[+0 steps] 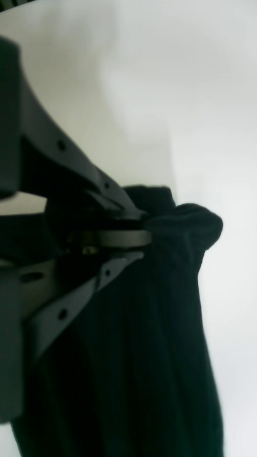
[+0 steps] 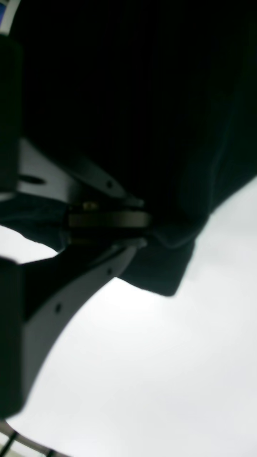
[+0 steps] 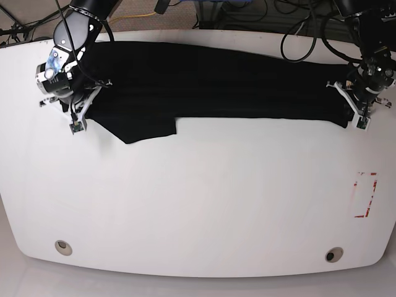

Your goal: Fold the T-shirt properly

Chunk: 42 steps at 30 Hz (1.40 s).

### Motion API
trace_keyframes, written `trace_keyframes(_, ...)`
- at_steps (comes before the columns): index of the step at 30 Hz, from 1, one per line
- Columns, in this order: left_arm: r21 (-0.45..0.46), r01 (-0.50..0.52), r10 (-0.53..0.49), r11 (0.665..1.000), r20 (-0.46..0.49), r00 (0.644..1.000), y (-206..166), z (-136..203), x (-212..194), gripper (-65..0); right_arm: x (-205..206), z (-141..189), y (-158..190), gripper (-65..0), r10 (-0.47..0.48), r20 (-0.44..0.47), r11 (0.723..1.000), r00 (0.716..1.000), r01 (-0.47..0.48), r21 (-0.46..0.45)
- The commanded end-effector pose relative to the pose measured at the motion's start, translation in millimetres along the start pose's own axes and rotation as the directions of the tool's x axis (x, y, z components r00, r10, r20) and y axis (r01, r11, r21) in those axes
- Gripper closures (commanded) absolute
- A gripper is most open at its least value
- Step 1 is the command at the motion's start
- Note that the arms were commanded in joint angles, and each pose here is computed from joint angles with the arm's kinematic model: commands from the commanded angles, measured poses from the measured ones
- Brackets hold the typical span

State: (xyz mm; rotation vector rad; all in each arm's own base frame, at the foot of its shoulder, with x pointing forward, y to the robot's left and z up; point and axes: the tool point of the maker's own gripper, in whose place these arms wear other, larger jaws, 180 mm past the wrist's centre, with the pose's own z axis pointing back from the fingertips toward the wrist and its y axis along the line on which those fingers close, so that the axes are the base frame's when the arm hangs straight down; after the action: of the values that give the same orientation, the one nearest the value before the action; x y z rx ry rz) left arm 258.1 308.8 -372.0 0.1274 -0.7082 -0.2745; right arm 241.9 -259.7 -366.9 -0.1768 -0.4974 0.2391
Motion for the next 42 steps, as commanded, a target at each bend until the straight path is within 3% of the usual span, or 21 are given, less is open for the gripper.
trace_keyframes(1, 0.023, 0.036, -0.036, 0.999, 0.015, 0.999, 13, 11, 1, 0.0, -5, 7, -15, 0.0, -0.017, 0.001, 0.999, 1.000, 0.017, -0.050)
trace_keyframes(7, 0.033, 0.031, -0.031, 0.999, -0.013, 0.999, 19, 16, -12, 0.0, -23, 8, -15, 0.0, -0.051, -0.032, 0.997, 0.998, 0.050, -0.053)
trace_keyframes(12, 0.016, 0.035, -0.034, 0.999, -0.060, 0.998, 13, 19, -33, -1.1, -45, 6, -9, -6.3, -0.048, -0.084, 0.998, 0.995, 0.045, -0.039)
trace_keyframes(14, 0.012, 0.037, -0.037, 0.999, -0.065, 0.997, 11, 18, -34, -6.7, -47, 7, -9, -14.3, -0.047, -0.088, 0.998, 0.995, 0.044, -0.039)
trace_keyframes(20, 0.002, 0.051, -0.050, 0.999, -0.168, 0.985, 8, 22, -53, -36.7, -53, 16, -26, -49.1, -0.092, -0.080, 0.992, 0.993, 0.085, -0.090)
trace_keyframes(22, 0.002, 0.050, -0.049, 0.999, -0.185, 0.982, 9, 22, -55, -38.6, -46, 23, -30, -54.5, -0.108, -0.039, 0.990, 0.993, 0.104, -0.096)
trace_keyframes(26, 0.023, 0.064, -0.060, 0.998, -0.163, 0.985, 15, 24, -40, -38.6, -25, 30, -23, -53.7, -0.134, 0.074, 0.991, 0.988, 0.136, -0.019)
trace_keyframes(36, 0.127, 0.112, -0.104, 0.986, -0.070, 0.992, 32, 53, -5, -38.6, 16, 41, -8, -49.6, -0.175, 0.218, 0.976, 0.960, 0.141, 0.166)
trace_keyframes(42, 0.151, 0.100, -0.090, 0.983, -0.074, 0.993, 40, 59, -8, -38.6, 23, 39, 0, -49.6, -0.149, 0.211, 0.976, 0.966, 0.110, 0.186)
